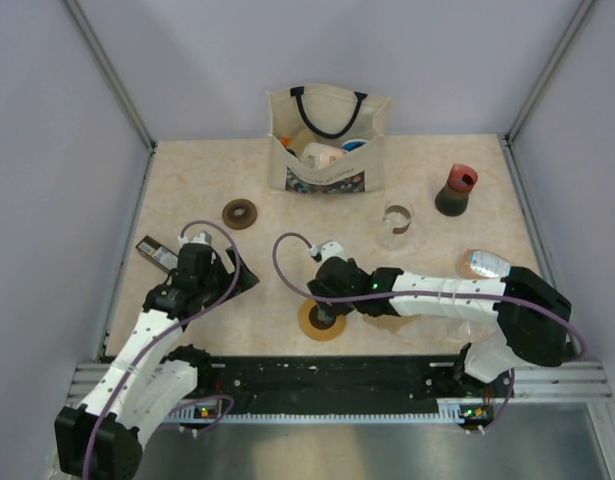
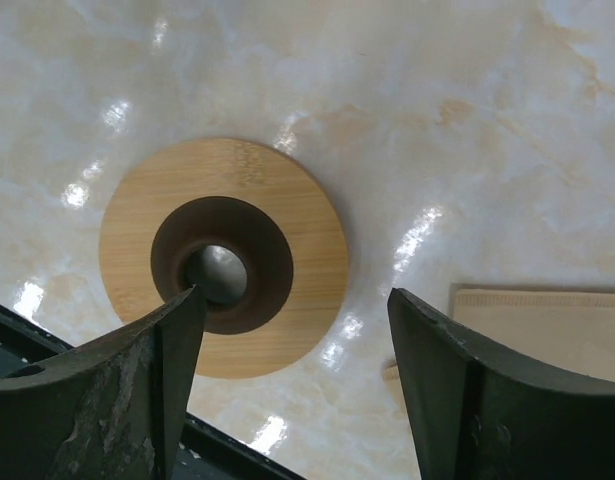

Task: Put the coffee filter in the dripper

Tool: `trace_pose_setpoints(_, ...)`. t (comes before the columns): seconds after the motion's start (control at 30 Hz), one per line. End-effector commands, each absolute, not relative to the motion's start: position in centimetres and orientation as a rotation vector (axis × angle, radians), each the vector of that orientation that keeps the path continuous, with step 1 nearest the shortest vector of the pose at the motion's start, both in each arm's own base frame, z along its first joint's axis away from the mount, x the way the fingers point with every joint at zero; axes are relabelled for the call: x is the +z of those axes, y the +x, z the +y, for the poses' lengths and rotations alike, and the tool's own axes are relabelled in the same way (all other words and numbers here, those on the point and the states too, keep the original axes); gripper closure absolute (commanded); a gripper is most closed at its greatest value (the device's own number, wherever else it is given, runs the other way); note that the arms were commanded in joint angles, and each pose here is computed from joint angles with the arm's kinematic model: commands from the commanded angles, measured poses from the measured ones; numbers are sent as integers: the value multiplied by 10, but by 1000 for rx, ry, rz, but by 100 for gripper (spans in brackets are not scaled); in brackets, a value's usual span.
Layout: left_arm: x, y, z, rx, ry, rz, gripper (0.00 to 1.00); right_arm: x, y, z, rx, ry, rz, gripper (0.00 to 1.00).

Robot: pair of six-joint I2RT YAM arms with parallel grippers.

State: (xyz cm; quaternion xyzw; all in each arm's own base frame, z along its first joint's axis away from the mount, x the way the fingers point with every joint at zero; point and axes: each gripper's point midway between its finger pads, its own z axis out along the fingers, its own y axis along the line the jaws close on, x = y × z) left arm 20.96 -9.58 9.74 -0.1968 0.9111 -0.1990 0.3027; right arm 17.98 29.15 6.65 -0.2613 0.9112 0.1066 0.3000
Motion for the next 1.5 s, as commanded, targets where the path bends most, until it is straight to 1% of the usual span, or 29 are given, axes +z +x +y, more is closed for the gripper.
trace_pose_setpoints(0.0,103,216,-95,-520,-530,2385,1,76,183,324,363,-679,2351,29)
trace_pose_setpoints(0.2,99,215,-93,-497,-554,2402,1,57,181,325,329,-700,2391,41)
trace_pose_setpoints(0.27,99,215,-92,-494,-559,2400,1,53,181,325,327,-691,2403,46)
trace_pose_setpoints(0.33,98,215,-92,-494,-561,2400,1,49,179,327,339,-680,2411,48)
trace_pose_setpoints(0.5,99,216,-91,-489,-569,2397,1,34,177,326,329,-619,2452,60)
trace_pose_setpoints(0.57,98,215,-91,-485,-569,2401,1,29,178,323,304,-585,2463,67)
trace_pose_setpoints(0.63,98,215,-90,-480,-573,2402,1,26,180,319,271,-556,2472,79)
trace_pose_setpoints(0.7,97,215,-89,-474,-574,2406,1,27,182,317,249,-549,2469,87)
trace_pose_setpoints(0.73,96,215,-90,-479,-570,2410,1,31,183,317,245,-546,2463,92)
trace_pose_setpoints(0.83,96,215,-92,-494,-560,2412,1,50,186,320,281,-542,2423,100)
trace_pose_setpoints(0.93,102,216,-99,-545,-530,2399,1,78,188,327,395,-538,2343,100)
trace_pose_setpoints(1.03,113,216,-116,-675,-441,2378,1,107,181,341,581,-591,2251,100)
trace_pose_setpoints(1.1,125,215,-131,-792,-362,2333,1,128,176,349,754,-626,2194,100)
trace_pose_setpoints(1.17,140,213,-145,-910,-268,2274,1,148,164,356,993,-681,2153,100)
trace_pose_setpoints(1.27,174,204,-170,-1126,-71,2116,1,188,160,349,1288,-722,2015,100)
trace_pose_setpoints(1.4,224,171,-203,-1459,291,1833,1,230,133,338,1488,-903,1879,100)
trace_pose_setpoints(1.47,243,156,-209,-1530,427,1705,1,248,124,330,1600,-910,1870,100)
